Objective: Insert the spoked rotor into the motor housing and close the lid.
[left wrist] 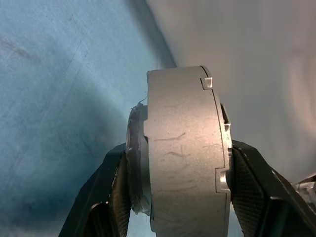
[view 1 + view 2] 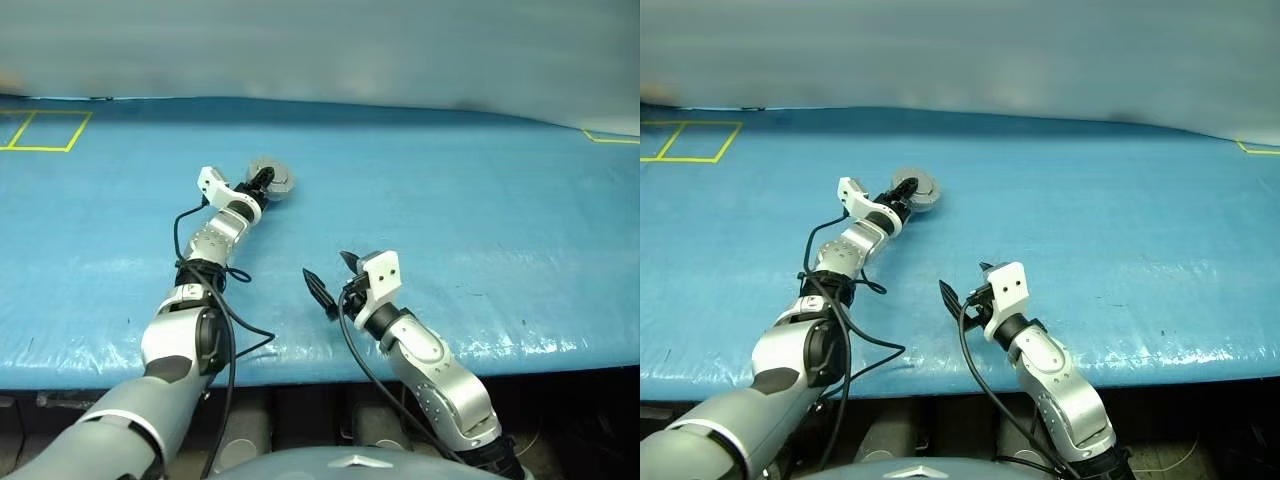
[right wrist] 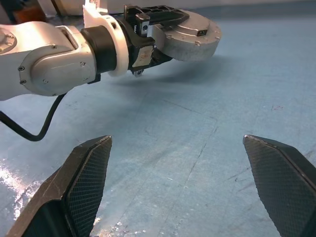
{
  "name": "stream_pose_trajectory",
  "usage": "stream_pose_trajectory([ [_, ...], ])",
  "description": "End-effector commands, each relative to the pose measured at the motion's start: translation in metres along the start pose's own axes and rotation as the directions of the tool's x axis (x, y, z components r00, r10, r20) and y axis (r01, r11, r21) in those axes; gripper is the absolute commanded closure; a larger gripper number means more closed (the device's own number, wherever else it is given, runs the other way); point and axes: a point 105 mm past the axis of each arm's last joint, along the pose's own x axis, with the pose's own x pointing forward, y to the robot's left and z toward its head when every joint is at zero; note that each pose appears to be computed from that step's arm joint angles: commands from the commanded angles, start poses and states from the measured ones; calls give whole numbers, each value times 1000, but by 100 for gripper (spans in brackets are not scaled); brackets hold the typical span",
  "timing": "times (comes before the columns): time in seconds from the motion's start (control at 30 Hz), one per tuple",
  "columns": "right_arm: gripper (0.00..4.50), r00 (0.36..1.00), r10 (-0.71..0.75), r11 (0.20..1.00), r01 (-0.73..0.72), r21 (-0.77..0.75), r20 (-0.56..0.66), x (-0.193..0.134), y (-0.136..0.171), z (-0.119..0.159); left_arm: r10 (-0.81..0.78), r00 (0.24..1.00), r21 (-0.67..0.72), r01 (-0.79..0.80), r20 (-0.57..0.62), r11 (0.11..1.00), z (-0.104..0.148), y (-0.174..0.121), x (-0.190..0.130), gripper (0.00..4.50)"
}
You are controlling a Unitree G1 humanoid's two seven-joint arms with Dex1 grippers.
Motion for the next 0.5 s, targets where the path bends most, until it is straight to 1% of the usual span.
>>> stream_pose_trajectory([
  [0.03, 0, 1000, -6, 1000, 7, -28, 24, -1, 0, 6, -16, 997, 60, 11, 70, 998, 18, -15, 7, 208],
  [0.27, 0, 1000, -6, 1000, 6, -19, 18, 0, 3, 4, 77, 996, 48, -79, 54, 996, 8, 9, 4, 208],
  [0.3, 0, 1000, -7, 1000, 8, -18, 17, 0, 3, 4, 81, 995, 42, -83, 51, 996, 8, 11, 3, 135],
  [0.33, 0, 1000, -9, 1000, 9, -16, 16, 0, 3, 4, 88, 995, 40, -89, 47, 995, 7, 15, 1, 113],
  [0.43, 0, 1000, -8, 1000, 8, -12, 10, 1, 3, 2, 116, 993, 41, -117, 31, 992, 5, 28, -4, 14],
  [0.5, 0, 1000, -5, 1000, 5, -10, 4, 2, 4, 1, 149, 988, 36, -150, 35, 988, 7, 41, -10, 6],
])
